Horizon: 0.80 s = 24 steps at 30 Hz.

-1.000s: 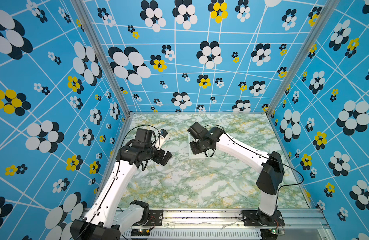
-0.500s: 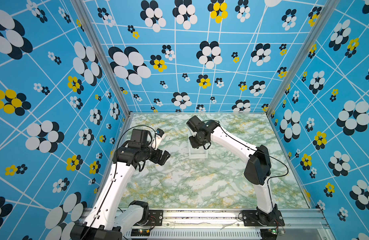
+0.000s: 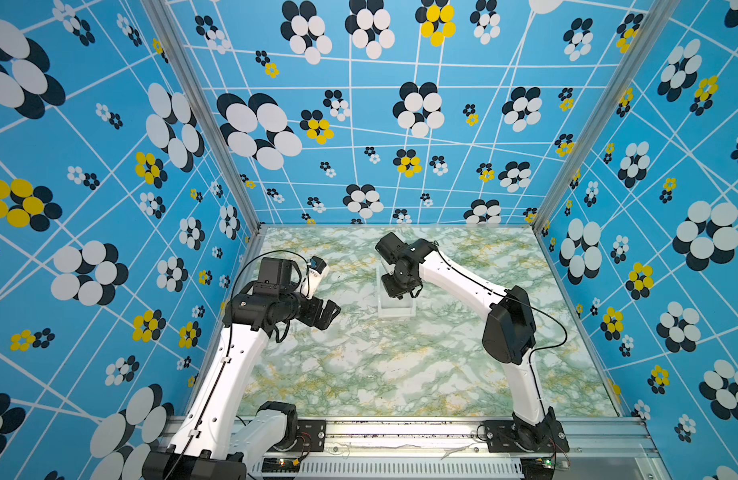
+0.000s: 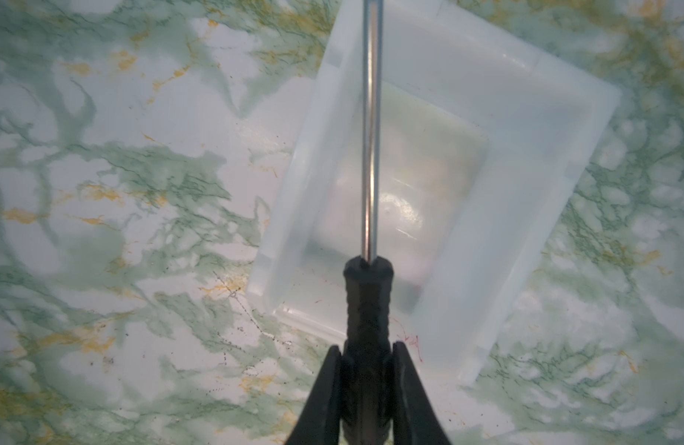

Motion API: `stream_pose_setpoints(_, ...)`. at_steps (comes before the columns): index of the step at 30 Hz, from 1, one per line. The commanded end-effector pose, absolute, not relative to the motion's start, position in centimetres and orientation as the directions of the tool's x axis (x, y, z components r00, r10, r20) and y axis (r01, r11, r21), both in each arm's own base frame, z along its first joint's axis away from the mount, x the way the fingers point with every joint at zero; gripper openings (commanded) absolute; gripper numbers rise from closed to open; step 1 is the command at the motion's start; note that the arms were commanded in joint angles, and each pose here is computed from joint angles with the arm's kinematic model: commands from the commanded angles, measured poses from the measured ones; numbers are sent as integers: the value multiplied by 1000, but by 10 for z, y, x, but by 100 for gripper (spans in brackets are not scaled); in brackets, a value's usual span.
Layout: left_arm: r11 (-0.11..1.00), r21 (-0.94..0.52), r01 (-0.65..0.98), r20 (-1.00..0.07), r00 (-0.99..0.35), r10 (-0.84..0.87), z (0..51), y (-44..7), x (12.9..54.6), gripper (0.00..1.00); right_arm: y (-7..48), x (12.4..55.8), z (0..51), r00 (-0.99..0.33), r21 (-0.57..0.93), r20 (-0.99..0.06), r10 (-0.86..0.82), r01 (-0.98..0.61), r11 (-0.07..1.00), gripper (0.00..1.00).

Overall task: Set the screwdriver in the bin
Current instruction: 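Carry the screwdriver with the right gripper over the white bin, then lower the screwdriver into the bin and open the right gripper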

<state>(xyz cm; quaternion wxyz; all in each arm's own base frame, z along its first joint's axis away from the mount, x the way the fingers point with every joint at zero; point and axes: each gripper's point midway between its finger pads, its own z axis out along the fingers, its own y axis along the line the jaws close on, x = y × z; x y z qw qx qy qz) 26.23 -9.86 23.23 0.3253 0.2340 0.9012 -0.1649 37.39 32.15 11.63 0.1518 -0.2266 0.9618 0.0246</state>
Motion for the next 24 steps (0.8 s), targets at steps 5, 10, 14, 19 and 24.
stream_pose_setpoints(5,821,-219,527,-660,-700,273,236,-104,259,99,315,379,83,-858,-79,-228,-459,-454,888,13)
stream_pose_setpoints(10,821,-223,525,-660,-701,270,235,-104,260,99,313,383,73,-865,-80,-210,-456,-450,890,13)
stream_pose_setpoints(14,823,-224,522,-661,-702,266,234,-104,260,99,311,386,66,-868,-85,-200,-455,-447,890,14)
stream_pose_setpoints(19,825,-225,519,-659,-704,264,232,-103,259,99,312,389,56,-872,-82,-191,-450,-443,893,14)
stream_pose_setpoints(24,825,-225,519,-659,-704,263,231,-103,258,99,313,390,46,-875,-81,-176,-450,-443,893,14)
